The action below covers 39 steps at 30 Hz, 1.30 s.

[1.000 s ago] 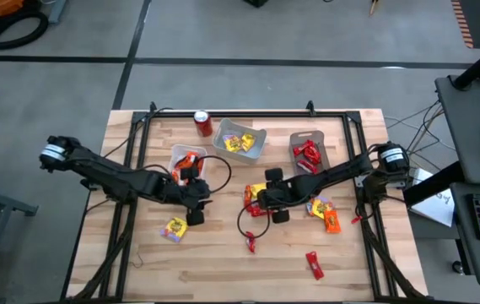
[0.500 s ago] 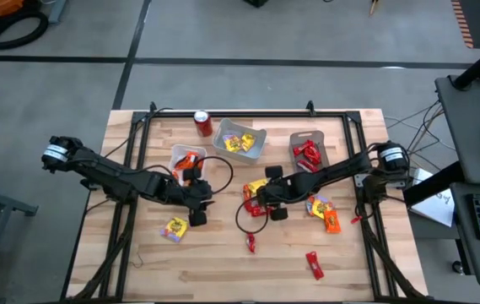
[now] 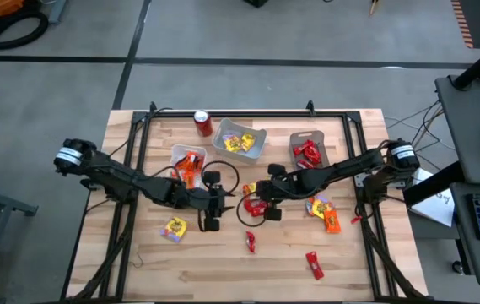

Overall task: Sort candy
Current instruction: Put the yellow candy into the gray bin

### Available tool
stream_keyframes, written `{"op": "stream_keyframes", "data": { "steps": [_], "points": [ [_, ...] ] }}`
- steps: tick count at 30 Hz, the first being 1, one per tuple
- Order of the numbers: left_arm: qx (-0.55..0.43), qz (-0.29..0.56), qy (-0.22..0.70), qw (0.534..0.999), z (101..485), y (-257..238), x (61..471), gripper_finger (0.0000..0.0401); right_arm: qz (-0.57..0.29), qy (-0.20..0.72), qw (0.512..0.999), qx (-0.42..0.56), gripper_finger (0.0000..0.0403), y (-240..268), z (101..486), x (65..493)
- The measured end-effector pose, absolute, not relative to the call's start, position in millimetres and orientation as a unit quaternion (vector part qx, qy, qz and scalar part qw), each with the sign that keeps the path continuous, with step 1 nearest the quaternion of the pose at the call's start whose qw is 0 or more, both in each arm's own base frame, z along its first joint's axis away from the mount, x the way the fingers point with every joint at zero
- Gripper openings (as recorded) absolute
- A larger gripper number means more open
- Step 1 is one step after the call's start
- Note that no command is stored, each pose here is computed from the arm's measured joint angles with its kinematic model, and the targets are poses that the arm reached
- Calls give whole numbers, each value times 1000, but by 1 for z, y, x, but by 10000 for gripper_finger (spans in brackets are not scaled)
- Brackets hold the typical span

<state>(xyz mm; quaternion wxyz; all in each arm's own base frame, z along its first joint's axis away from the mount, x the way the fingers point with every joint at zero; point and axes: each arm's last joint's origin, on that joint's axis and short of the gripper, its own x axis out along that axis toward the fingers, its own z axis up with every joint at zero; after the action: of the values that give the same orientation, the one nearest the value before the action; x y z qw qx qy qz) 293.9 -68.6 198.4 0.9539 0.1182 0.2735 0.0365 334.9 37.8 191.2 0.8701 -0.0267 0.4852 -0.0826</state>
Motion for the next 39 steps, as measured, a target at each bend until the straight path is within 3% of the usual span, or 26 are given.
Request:
{"op": "stream_keyframes", "data": {
  "steps": [7, 13, 17, 24, 28, 32, 39],
  "points": [
    [150, 30, 276, 949, 171, -72, 310, 199, -57, 494, 865, -67, 9, 39, 191, 334],
    [133, 35, 280, 950, 167, -72, 312, 205, -12, 549, 823, -145, 28, 39, 185, 323],
    [131, 35, 279, 951, 167, -72, 312, 205, -5, 560, 814, -156, 80, 37, 184, 321],
    [128, 36, 275, 952, 168, -72, 313, 205, -10, 577, 798, -175, 208, 37, 169, 324],
    [126, 36, 275, 952, 168, -72, 313, 205, -7, 584, 792, -178, 253, 37, 158, 329],
    [120, 38, 275, 953, 168, -72, 313, 205, -23, 580, 798, -161, 263, 31, 153, 334],
    [117, 38, 267, 956, 170, -72, 314, 205, -41, 577, 802, -150, 239, 13, 152, 337]
  ]
}}
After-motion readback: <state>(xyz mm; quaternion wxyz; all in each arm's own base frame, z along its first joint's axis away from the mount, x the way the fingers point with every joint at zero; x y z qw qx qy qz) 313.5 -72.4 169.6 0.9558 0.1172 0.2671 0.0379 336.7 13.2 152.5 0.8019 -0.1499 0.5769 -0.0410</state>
